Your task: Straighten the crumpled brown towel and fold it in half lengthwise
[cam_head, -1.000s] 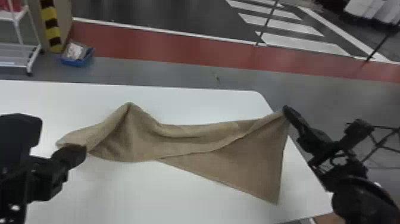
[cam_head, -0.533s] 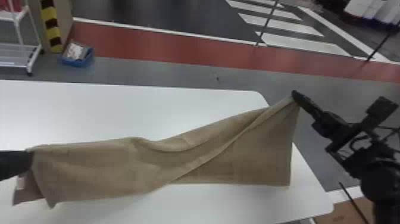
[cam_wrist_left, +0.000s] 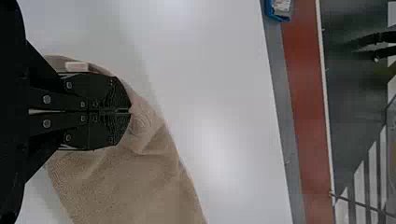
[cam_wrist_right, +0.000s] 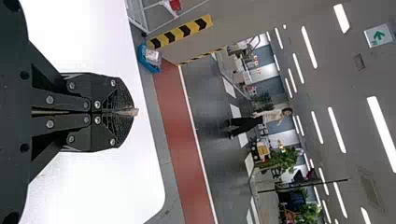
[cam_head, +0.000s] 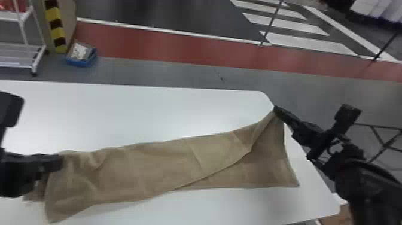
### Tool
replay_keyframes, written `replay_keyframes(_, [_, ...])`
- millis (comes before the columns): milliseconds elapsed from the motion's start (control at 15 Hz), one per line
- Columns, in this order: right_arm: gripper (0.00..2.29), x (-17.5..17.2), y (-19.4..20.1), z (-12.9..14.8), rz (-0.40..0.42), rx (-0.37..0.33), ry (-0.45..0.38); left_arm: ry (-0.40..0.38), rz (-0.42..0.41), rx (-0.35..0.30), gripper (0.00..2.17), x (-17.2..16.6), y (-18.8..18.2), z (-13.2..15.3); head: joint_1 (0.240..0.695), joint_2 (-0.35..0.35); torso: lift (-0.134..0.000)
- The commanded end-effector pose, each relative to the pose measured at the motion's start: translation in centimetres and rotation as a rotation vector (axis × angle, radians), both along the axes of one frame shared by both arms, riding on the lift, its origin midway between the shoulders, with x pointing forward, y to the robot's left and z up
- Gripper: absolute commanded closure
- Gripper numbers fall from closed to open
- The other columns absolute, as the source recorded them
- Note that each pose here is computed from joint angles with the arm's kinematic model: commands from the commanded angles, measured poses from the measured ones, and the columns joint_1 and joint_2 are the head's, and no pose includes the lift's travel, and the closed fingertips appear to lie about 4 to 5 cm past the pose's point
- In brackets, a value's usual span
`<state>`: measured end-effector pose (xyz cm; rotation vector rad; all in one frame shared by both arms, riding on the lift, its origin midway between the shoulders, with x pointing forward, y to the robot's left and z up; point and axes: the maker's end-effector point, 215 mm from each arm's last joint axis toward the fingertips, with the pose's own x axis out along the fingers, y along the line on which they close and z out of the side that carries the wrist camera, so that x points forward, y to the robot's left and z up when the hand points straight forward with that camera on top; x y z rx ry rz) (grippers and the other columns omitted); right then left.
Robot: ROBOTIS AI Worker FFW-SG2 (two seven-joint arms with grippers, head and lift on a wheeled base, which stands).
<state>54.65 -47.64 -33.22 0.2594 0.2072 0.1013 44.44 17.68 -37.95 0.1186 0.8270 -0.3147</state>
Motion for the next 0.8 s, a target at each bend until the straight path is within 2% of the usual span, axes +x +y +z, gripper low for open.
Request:
replay_keyframes(0, [1.21, 0.2, 0.5, -0.8, 0.006, -0.012, 0.008, -0.092, 0.003, 0.003, 1.27, 4.7, -2.9, -1.8, 0.695, -0.322, -0.123])
replay_keyframes(67, [1.21, 0.2, 0.6, -0.8, 0.007, -0.009, 0.007, -0.174, 0.015, -0.024, 0.81, 6.9, -3.6, -1.0, 0.695, -0.326, -0.123])
replay_keyframes(133, [1.21, -0.1, 0.4, -0.9, 0.003, -0.011, 0.009, -0.226, 0.032, -0.030, 0.20, 7.7, -3.4, -0.8, 0.695, -0.328, -0.123])
replay_keyframes(200, [1.21, -0.3, 0.1, -1.0, -0.001, -0.015, 0.007, -0.242, 0.049, -0.024, 0.04, 7.4, -2.8, -0.9, 0.695, -0.328, -0.123])
replay_keyframes(333, [1.21, -0.6, -0.2, -1.3, -0.002, -0.024, 0.007, -0.262, 0.071, -0.033, 0.03, 5.9, -1.7, -0.3, 0.695, -0.326, -0.123])
replay_keyframes(467, [1.21, -0.6, 0.1, -1.6, 0.003, -0.019, 0.009, -0.280, 0.102, -0.005, 0.03, 4.7, 0.4, 0.4, 0.695, -0.324, -0.123])
replay_keyframes(733, [1.21, -0.7, 0.9, -1.7, 0.014, -0.014, 0.009, -0.202, 0.126, 0.082, 0.03, 0.6, 3.3, -1.9, 0.695, -0.296, -0.123])
